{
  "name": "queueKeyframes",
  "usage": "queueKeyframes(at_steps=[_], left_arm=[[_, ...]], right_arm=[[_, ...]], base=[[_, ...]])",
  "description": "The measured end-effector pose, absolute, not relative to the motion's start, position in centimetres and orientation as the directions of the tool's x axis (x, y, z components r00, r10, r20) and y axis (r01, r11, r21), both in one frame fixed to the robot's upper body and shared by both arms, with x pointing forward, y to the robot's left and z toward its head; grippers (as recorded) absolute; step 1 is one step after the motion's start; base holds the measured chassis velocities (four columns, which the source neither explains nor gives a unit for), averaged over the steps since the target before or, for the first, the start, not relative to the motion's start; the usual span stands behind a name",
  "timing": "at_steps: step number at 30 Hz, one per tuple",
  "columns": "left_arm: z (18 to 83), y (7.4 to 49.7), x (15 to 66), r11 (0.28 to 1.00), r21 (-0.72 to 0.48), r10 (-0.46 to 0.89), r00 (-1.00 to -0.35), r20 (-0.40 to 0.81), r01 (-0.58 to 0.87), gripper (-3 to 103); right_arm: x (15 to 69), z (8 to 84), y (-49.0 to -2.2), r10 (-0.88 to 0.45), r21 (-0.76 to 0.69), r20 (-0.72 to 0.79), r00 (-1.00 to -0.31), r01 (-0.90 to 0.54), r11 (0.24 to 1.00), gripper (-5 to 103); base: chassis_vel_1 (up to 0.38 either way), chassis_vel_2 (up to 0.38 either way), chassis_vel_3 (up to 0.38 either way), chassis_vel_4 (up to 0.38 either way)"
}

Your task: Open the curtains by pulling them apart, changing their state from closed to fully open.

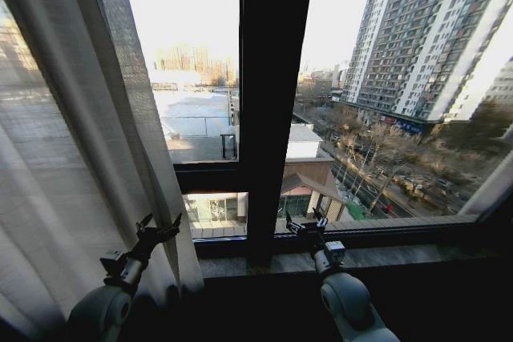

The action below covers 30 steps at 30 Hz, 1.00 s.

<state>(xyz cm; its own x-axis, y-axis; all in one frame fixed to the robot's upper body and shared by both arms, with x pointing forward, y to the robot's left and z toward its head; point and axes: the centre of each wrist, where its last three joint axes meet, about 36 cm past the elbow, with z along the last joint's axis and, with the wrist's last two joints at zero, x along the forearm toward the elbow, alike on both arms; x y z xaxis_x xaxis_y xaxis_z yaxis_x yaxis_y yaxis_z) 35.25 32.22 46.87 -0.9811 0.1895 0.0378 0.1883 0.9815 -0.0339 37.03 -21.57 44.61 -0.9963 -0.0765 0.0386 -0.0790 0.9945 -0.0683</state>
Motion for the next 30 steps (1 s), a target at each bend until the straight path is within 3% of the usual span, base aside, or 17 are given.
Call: queueKeyframes(at_steps=[3, 5, 9, 11, 14, 17, 20, 23, 30], left_arm=[[46.5, 32.0, 35.7, 0.971, -0.041, 0.236, -0.971, 0.048, 0.234, 68], [46.4, 32.0, 35.7, 0.97, -0.041, 0.24, -0.97, 0.049, 0.238, 68], [46.4, 32.2, 36.0, 0.969, -0.04, 0.246, -0.968, 0.05, 0.244, 46], [46.5, 32.2, 36.0, 0.969, -0.041, 0.246, -0.968, 0.049, 0.244, 46], [46.6, 32.2, 36.0, 0.97, -0.043, 0.243, -0.969, 0.047, 0.241, 30], [46.6, 32.2, 35.9, 0.971, -0.045, 0.239, -0.97, 0.046, 0.237, 24], [46.8, 32.3, 35.4, 0.973, -0.042, 0.227, -0.973, 0.044, 0.225, 8], [47.0, 32.5, 35.1, 0.975, -0.038, 0.22, -0.975, 0.042, 0.218, 2], [47.6, 33.0, 34.3, 0.978, -0.03, 0.207, -0.978, 0.037, 0.206, 0]], right_arm=[[37.1, 44.6, -21.5, -0.077, -0.067, 0.038, -0.996, -0.079, 0.995, 100], [37.1, 44.6, -21.5, -0.076, -0.068, 0.038, -0.996, -0.078, 0.995, 100], [37.2, 44.7, -21.8, -0.069, -0.071, 0.034, -0.997, -0.071, 0.995, 100], [37.3, 44.7, -21.8, -0.067, -0.07, 0.035, -0.997, -0.069, 0.995, 100], [37.3, 44.7, -21.6, -0.064, -0.068, 0.042, -0.997, -0.067, 0.995, 100], [37.3, 44.8, -21.5, -0.064, -0.066, 0.045, -0.997, -0.067, 0.996, 100], [37.3, 44.8, -21.4, -0.065, -0.065, 0.043, -0.997, -0.067, 0.996, 100], [37.3, 44.8, -21.4, -0.066, -0.067, 0.04, -0.997, -0.068, 0.995, 100], [37.1, 44.9, -21.3, -0.092, -0.081, 0.025, -0.995, -0.094, 0.992, 100]], base=[[0.0, 0.0, 0.0, 0.0], [0.0, 0.0, 0.0, 0.0], [0.0, 0.0, 0.0, 0.0], [0.0, 0.0, 0.0, 0.0], [0.0, 0.0, 0.0, 0.0], [0.0, 0.0, 0.0, 0.0], [0.0, 0.0, 0.0, 0.0], [0.0, 0.0, 0.0, 0.0], [0.0, 0.0, 0.0, 0.0]])
